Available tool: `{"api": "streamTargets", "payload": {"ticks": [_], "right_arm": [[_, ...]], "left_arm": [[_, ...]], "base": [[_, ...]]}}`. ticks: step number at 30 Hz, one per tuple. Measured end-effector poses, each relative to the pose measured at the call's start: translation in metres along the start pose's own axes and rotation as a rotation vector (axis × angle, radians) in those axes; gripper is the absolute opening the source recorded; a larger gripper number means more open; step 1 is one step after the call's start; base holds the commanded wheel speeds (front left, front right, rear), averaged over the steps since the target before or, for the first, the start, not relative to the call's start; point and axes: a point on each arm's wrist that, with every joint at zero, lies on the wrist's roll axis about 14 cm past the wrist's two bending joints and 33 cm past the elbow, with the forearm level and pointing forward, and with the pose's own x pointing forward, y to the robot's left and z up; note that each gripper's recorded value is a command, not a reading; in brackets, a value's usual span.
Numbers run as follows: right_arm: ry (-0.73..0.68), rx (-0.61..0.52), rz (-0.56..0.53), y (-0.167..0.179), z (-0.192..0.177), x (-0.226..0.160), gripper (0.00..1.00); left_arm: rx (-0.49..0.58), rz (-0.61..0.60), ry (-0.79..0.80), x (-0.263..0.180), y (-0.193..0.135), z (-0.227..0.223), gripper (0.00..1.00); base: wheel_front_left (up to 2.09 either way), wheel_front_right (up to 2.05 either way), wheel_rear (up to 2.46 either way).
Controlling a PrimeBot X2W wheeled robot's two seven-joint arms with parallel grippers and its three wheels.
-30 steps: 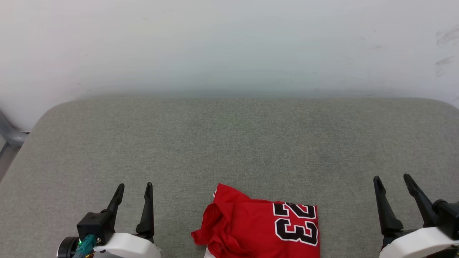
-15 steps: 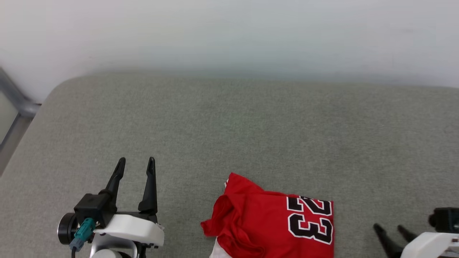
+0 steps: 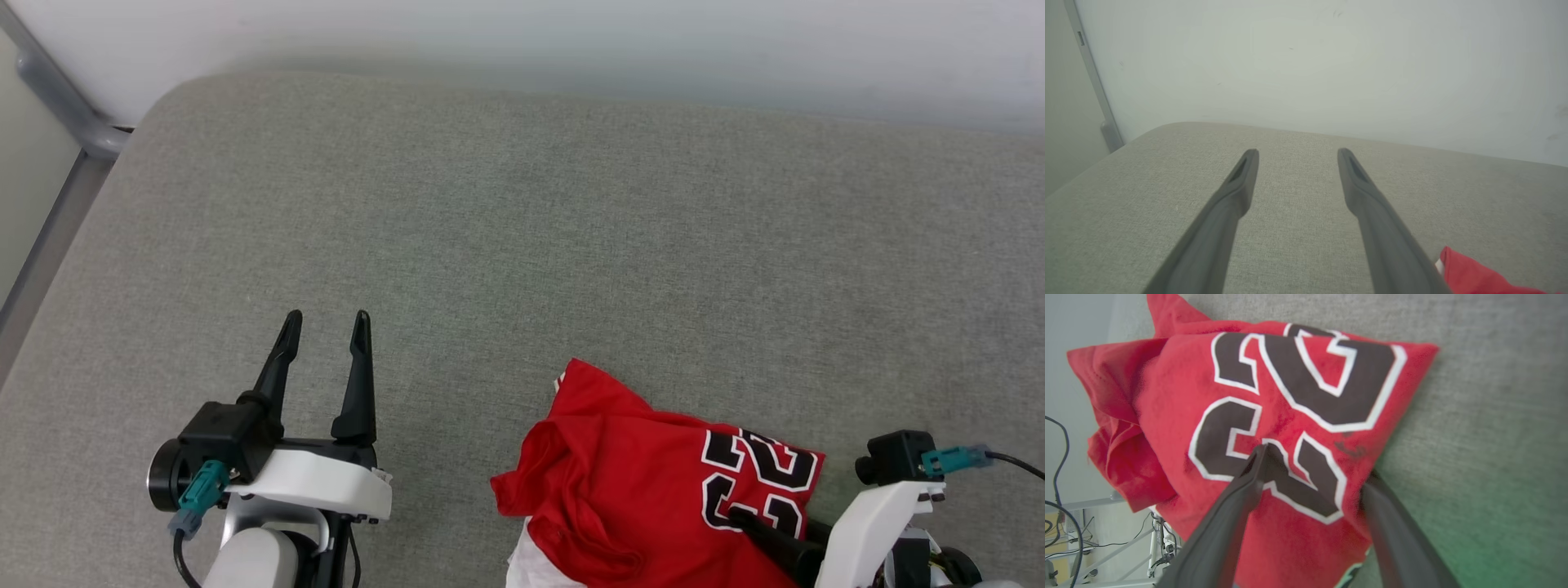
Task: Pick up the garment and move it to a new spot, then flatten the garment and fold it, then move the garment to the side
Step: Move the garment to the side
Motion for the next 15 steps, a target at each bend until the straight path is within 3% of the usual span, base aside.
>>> {"api": "streamTargets", "payload": {"ticks": [1, 2, 3, 4, 11, 14, 15], "right_arm": [[0.021, 0.009, 0.004, 0.000, -0.003, 0.003, 0.99], [0.058, 0.009, 0.008, -0.001, -0.007, 0.008, 0.37], [0.058, 0.009, 0.008, -0.001, -0.007, 0.008, 0.04], [0.065, 0.015, 0.012, 0.000, -0.008, 0.009, 0.00], [0.040, -0.008, 0.036, 0.009, 0.000, 0.006, 0.00], [-0.015, -0.078, -0.003, 0.005, 0.015, -0.002, 0.00], [-0.065, -0.158, -0.076, -0.008, 0.031, -0.016, 0.00]], "left_arm": [[0.004, 0.005, 0.005, 0.000, 0.002, -0.002, 1.00], [0.006, 0.015, 0.011, -0.001, 0.005, -0.004, 1.00], [0.006, 0.015, 0.011, -0.001, 0.005, -0.004, 1.00], [0.005, 0.017, 0.012, -0.001, 0.005, -0.004, 1.00], [0.001, 0.007, -0.005, -0.001, 0.004, 0.000, 1.00], [0.003, -0.011, -0.011, -0.003, -0.002, 0.002, 1.00], [0.003, -0.031, -0.019, -0.002, -0.008, 0.004, 1.00]], "base": [[0.00, 0.00, 0.00], [0.00, 0.00, 0.00], [0.00, 0.00, 0.00], [0.00, 0.00, 0.00], [0.00, 0.00, 0.00], [0.00, 0.00, 0.00], [0.00, 0.00, 0.00]]}}
